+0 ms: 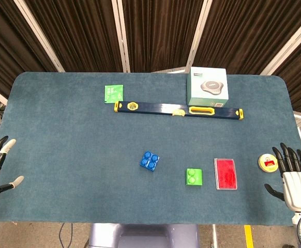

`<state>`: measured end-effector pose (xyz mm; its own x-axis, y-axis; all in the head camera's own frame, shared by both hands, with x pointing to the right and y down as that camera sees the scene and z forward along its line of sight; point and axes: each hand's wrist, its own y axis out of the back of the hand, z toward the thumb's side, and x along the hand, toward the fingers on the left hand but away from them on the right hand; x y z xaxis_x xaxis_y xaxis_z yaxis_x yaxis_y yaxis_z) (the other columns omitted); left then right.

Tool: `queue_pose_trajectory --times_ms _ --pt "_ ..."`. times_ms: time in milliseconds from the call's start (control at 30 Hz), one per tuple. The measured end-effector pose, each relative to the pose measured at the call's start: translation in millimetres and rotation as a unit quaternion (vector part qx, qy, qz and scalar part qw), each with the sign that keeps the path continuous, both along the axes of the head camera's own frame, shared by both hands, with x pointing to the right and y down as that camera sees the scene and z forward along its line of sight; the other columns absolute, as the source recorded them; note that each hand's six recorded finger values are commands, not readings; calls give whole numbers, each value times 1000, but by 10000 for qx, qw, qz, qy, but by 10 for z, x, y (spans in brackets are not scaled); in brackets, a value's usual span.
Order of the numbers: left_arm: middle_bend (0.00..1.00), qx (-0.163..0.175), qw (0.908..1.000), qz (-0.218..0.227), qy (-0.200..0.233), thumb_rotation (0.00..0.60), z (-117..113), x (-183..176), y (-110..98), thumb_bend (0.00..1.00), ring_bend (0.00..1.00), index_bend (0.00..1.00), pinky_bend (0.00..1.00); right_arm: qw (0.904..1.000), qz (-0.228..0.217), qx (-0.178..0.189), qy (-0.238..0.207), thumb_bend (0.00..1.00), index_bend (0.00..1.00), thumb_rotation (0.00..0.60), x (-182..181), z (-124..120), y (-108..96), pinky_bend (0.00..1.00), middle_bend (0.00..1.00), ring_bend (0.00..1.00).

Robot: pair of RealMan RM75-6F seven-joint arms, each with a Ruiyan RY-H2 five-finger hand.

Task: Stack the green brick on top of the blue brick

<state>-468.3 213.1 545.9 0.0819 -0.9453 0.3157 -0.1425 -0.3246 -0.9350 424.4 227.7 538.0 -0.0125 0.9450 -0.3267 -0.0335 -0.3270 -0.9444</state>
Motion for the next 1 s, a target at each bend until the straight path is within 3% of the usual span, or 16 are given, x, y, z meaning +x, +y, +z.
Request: queue_pose_trajectory --times_ms 267,400,467,600,800,1000 --pt "0 -73 9999 -68 -56 600 17 -30 -3 0 0 0 0 9999 -34 -122 -11 0 0 600 -31 44 17 0 0 0" --pt "0 -102 9999 -74 -105 600 34 -28 -8 0 0 0 0 9987 -133 -454 -183 0 0 600 -145 156 51 27 0 0" --pt "0 -106 9998 -79 -134 600 45 -23 -18 0 0 0 0 9970 -256 -668 -287 0 0 600 -228 237 61 96 0 0" --pt "0 -155 9996 -87 -199 600 86 -15 -32 0 0 0 0 9887 -627 -1236 -567 0 0 600 -482 472 52 208 43 0" --pt "0 -262 9989 -181 -358 600 176 -35 -78 0 0 0 0 9692 -1276 -1936 -835 0 0 600 -978 799 -23 264 87 1" --pt "0 -316 9983 -242 -423 600 219 -59 -99 0 0 0 0 9589 -1604 -2209 -768 0 0 600 -1310 991 -64 295 129 38"
